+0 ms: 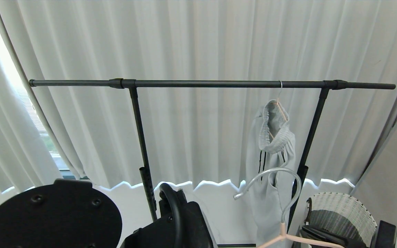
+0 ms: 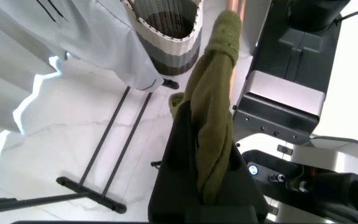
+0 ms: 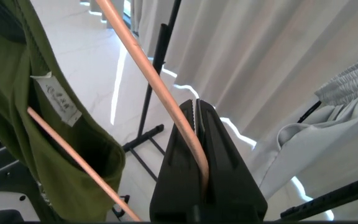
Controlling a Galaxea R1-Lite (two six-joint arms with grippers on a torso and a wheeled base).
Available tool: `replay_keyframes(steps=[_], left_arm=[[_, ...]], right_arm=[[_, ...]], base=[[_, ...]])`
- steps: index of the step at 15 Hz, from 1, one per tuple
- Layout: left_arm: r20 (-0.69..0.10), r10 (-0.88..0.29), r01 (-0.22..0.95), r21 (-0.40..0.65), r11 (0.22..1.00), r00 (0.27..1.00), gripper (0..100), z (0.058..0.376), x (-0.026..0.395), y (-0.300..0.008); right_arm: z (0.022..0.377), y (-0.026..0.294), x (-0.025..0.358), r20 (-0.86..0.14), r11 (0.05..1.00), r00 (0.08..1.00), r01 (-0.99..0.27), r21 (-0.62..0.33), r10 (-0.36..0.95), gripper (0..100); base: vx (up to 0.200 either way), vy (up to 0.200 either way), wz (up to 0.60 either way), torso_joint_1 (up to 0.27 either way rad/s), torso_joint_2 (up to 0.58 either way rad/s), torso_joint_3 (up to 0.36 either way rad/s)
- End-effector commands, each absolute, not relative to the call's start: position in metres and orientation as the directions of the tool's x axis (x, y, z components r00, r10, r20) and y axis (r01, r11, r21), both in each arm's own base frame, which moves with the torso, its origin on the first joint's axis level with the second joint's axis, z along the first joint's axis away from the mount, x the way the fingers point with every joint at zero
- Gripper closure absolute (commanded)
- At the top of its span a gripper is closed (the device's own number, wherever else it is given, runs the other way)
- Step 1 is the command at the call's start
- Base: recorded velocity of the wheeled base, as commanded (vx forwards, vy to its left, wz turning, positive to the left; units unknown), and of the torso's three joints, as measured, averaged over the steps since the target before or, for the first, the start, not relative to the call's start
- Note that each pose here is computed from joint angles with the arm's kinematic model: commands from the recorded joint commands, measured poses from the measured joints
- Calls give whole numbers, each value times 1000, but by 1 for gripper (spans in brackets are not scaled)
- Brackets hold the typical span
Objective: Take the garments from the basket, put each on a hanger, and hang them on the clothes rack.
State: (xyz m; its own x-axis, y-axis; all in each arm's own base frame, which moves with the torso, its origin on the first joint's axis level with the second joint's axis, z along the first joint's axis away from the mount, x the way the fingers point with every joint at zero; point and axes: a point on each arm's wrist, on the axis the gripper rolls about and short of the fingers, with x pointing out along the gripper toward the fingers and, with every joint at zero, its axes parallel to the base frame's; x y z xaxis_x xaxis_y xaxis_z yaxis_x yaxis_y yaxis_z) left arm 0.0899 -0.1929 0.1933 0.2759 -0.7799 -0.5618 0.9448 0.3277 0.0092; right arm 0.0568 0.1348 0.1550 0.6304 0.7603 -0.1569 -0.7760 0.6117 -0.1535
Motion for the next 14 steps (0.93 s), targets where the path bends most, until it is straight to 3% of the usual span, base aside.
replay_keyframes(steps=[1,3,4,7,9,14], left_arm=[[-560,-779,943,12,332,281,100,194,90,-193],[-554,-778,940,23,341,296,100,195,90,-191],[-553,-776,938,29,344,302,100,196,90,-191],[-554,-759,929,77,362,341,100,196,90,-190],[-560,-722,903,128,410,407,100,194,93,-189],[-587,-498,749,324,578,639,100,177,109,-193]], right_arm=[[156,135,57,-151,612,630,-776,-155,762,100],[155,135,57,-158,610,631,-775,-163,759,100],[154,135,57,-161,611,632,-775,-164,758,0],[155,135,58,-158,616,637,-770,-165,755,0],[156,135,59,-155,624,645,-764,-164,748,0],[156,137,63,-161,630,650,-759,-163,742,0]], base=[[0,0,0,0,0,0],[0,0,0,0,0,0],[0,0,0,0,0,0],[0,0,0,0,0,0],[0,0,0,0,0,0],[0,0,0,0,0,0]])
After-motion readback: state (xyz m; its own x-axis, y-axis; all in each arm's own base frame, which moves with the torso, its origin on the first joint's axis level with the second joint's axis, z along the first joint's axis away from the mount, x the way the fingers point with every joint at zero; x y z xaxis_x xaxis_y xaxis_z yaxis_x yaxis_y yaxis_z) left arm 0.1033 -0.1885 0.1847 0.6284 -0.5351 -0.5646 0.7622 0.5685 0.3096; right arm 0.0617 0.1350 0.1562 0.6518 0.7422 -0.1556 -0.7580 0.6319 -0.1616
